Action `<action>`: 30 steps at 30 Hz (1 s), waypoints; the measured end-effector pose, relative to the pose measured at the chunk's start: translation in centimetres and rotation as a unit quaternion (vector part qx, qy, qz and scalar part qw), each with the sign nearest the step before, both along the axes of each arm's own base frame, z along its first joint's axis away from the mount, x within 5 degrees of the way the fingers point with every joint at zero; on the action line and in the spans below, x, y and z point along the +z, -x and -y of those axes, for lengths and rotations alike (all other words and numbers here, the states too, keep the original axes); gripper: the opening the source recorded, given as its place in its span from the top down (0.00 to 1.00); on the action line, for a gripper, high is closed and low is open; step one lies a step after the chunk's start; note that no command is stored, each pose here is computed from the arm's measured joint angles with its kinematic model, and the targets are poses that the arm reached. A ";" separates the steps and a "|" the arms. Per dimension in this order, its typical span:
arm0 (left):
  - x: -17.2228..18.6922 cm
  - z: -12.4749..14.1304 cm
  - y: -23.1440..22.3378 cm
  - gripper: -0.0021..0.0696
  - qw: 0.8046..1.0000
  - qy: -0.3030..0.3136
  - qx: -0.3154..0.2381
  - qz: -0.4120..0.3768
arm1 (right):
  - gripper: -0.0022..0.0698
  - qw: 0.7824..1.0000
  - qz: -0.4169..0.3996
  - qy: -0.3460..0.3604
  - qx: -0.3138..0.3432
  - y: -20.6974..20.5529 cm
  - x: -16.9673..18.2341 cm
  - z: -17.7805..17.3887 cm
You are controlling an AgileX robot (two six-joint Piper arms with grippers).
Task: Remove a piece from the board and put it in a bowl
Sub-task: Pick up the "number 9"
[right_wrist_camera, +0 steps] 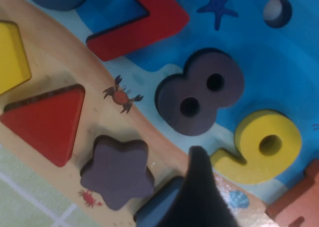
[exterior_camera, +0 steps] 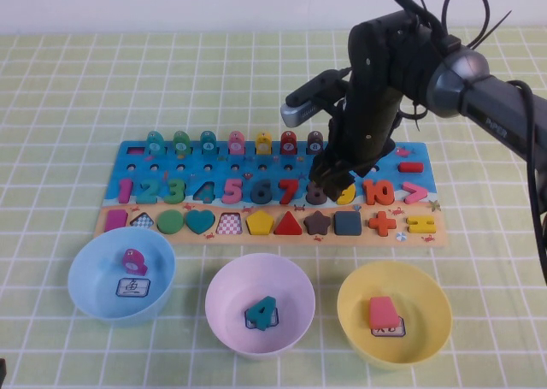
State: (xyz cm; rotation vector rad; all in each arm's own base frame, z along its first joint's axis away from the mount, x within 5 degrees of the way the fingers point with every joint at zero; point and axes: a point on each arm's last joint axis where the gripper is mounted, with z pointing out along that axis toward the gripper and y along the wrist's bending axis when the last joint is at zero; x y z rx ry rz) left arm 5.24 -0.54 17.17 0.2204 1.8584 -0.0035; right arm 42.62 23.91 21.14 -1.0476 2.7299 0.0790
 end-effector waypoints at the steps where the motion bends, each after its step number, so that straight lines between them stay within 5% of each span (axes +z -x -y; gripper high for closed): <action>1: 0.0 0.0 0.0 0.98 1.000 0.000 0.000 0.000 | 0.34 1.000 -0.001 0.001 0.000 0.0 -0.1 0.0; 30: 0.0 0.0 0.0 0.98 1.000 0.000 0.000 0.000 | 0.38 1.000 -0.012 0.009 0.002 -0.2 -1.5 -0.1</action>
